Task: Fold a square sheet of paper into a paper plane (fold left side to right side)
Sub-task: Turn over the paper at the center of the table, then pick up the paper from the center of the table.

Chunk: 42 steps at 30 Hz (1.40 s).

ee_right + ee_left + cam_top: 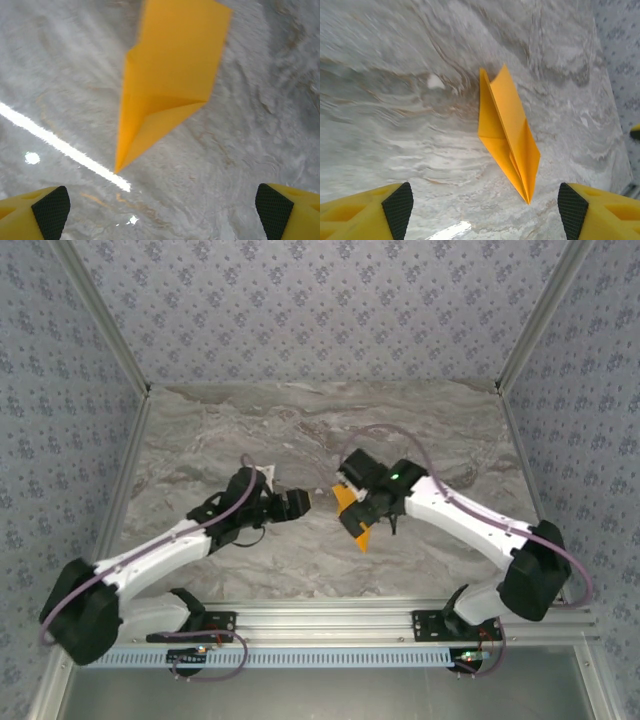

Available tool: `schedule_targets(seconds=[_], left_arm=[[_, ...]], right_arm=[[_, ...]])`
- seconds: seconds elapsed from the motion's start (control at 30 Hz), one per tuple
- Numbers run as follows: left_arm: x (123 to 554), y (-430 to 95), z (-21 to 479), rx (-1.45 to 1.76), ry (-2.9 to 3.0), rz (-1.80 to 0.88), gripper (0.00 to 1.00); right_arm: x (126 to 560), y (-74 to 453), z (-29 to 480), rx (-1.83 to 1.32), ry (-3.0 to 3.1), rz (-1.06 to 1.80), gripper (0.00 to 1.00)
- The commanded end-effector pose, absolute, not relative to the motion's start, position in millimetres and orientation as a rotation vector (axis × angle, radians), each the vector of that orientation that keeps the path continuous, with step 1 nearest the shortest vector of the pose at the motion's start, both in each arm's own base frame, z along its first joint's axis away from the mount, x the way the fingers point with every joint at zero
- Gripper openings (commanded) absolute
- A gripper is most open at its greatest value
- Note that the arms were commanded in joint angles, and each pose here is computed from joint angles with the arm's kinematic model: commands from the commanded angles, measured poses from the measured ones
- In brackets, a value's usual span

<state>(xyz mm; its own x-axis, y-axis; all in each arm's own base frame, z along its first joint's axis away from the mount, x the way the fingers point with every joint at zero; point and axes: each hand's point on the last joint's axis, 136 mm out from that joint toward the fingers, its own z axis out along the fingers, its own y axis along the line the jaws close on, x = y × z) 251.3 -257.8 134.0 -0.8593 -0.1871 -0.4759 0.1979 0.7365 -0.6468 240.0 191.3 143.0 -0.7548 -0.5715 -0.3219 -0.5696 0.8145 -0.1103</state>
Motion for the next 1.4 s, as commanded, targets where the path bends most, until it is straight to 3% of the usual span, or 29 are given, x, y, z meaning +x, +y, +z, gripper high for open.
schedule_targets(seconds=[0.0,0.3,0.53,0.77,1.0,1.37], left_arm=[[260,-302,148,0.058,2.341,-1.183,0.77],[295,-362,103,0.061,2.422,-1.259,0.71],[305,-383,75,0.062,2.471,-1.306,0.59],[310,-391,62,0.084,2.482,-1.319,0.35],[317,-375,57,0.062,2.462,-1.324,0.02],[303,-347,83,0.126,2.387,-1.393,0.0]], right_arm=[[243,180,138,-0.653,2.718,0.246,1.0],[246,150,121,-0.385,2.725,0.524,1.0],[241,145,113,-0.339,2.724,0.593,1.0],[241,147,113,-0.314,2.712,0.661,1.0],[239,150,116,-0.299,2.7,0.696,1.0],[249,182,144,-0.406,2.517,1.018,1.0]])
